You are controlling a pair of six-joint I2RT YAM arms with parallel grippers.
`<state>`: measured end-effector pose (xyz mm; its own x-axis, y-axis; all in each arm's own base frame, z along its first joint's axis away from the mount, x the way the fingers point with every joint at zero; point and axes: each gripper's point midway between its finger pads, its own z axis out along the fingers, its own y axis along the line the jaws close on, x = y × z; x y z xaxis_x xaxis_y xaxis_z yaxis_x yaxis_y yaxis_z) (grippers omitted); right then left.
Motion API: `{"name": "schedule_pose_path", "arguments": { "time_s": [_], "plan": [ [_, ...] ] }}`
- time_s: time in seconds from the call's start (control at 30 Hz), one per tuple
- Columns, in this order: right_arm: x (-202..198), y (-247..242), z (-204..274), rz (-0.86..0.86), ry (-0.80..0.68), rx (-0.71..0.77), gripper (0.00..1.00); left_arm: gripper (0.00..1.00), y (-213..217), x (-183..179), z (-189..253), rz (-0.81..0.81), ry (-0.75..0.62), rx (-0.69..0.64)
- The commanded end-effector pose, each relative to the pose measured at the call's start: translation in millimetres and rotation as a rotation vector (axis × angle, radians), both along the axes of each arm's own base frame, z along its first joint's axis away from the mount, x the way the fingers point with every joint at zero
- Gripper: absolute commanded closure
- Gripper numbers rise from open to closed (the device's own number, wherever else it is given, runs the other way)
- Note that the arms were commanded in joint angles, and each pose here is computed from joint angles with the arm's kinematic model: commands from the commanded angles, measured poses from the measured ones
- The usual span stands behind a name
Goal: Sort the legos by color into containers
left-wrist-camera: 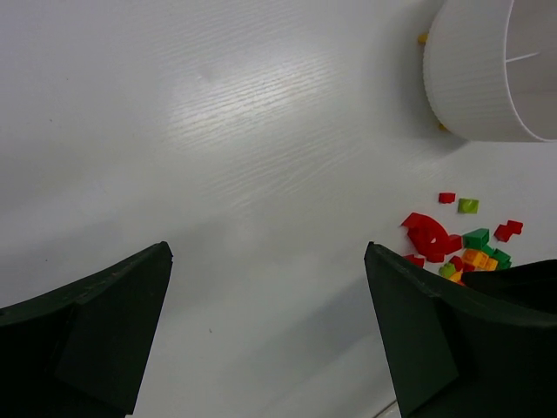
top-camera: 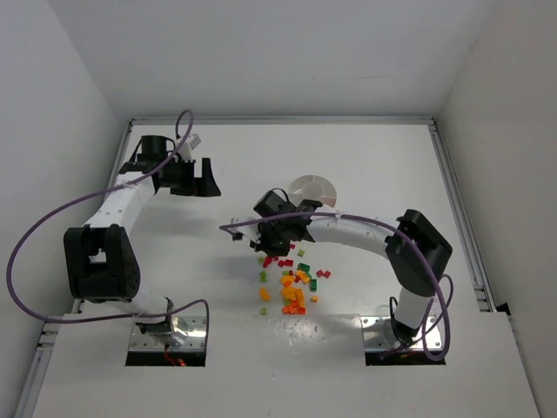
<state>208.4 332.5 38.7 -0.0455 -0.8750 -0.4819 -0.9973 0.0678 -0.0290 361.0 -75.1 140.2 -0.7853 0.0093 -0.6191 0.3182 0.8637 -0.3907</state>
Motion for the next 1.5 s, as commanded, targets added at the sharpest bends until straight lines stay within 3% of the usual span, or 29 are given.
{"name": "schedule_pose_path", "arguments": {
  "time_s": [0.0, 0.57, 1.17, 1.33, 1.47],
  "plan": [
    [24, 7, 54, -0.078, -0.059, 0.105, 1.00, 0.01, -4, 15, 19, -0.009, -0.059, -0.011],
    [121, -78, 84, -0.353, -0.155, 0.095, 1.00, 0.01, -13, 30, 13, -0.017, -0.043, 0.013],
    [144, -120, 80, -0.438, -0.162, 0.066, 1.00, 0.01, -25, 37, 13, -0.042, -0.040, 0.008],
    [147, -123, 83, -0.440, -0.167, 0.063, 0.74, 0.01, -24, 37, 13, -0.036, -0.040, 0.015],
    [148, -124, 85, -0.444, -0.172, 0.057, 0.72, 0.01, -24, 37, 13, -0.036, -0.040, 0.015]
  ]
}}
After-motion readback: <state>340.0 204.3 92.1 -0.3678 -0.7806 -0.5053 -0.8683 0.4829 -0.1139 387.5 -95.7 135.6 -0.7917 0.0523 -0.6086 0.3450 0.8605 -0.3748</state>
